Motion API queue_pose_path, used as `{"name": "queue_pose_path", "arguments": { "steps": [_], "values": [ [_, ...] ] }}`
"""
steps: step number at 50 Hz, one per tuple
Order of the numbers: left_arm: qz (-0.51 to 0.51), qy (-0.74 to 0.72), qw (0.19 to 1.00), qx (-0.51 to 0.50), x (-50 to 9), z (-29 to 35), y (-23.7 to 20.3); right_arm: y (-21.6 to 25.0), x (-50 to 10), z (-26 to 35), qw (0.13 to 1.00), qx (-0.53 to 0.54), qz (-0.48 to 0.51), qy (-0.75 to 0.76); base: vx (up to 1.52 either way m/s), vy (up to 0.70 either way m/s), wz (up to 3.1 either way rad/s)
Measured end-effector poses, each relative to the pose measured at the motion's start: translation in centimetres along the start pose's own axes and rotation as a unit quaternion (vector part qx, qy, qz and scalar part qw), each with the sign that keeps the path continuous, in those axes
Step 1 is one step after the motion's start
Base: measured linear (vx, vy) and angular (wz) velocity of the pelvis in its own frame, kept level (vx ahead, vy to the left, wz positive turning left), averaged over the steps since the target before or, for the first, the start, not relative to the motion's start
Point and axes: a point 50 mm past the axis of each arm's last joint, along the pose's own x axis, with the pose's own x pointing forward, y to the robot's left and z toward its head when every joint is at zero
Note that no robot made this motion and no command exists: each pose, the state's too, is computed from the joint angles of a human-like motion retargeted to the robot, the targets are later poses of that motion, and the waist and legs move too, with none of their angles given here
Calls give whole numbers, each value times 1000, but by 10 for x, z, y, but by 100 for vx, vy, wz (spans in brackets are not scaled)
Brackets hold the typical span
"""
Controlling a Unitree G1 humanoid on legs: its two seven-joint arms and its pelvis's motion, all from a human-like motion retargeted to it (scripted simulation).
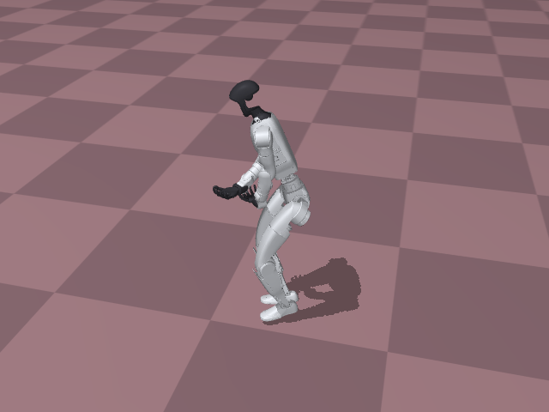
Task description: Kungfu
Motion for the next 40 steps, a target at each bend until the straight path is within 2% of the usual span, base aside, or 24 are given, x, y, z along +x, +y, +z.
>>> {"name": "queue_pose_path", "arguments": {
  "steps": [4, 10, 14, 17, 20, 23, 26, 30, 35, 40],
  "values": [
    [14, 4, 1000, 0, -5, 2, 3, 13, 4, 32, 997, -22, 32, -62, 1, -9, 37],
    [123, -57, 988, 78, -35, 49, 20, 81, -7, 155, 940, -130, 132, -286, 7, -11, 80],
    [238, -87, 942, 219, -78, 94, 28, 154, -59, 239, 823, -325, 159, -439, 26, -20, 49],
    [315, -104, 882, 335, -120, 137, 22, 215, -100, 268, 692, -482, 164, -512, 22, -22, -77],
    [397, -125, 795, 441, -175, 186, 2, 266, -129, 268, 549, -592, 162, -567, 15, -25, -48],
    [485, -175, 693, 503, -230, 223, -26, 303, -144, 252, 410, -647, 148, -626, 0, -20, 3],
    [565, -236, 595, 520, -280, 238, -50, 323, -155, 232, 280, -663, 125, -682, 5, -9, 15],
    [644, -317, 493, 491, -328, 231, -66, 332, -160, 208, 151, -657, 116, -729, 10, 5, -31],
    [663, -390, 448, 456, -337, 215, -64, 337, -165, 201, 95, -653, 110, -744, 8, 6, 5],
    [693, -408, 401, 438, -322, 190, -45, 345, -172, 204, 104, -648, 119, -745, 12, -1, 14]
  ]
}}
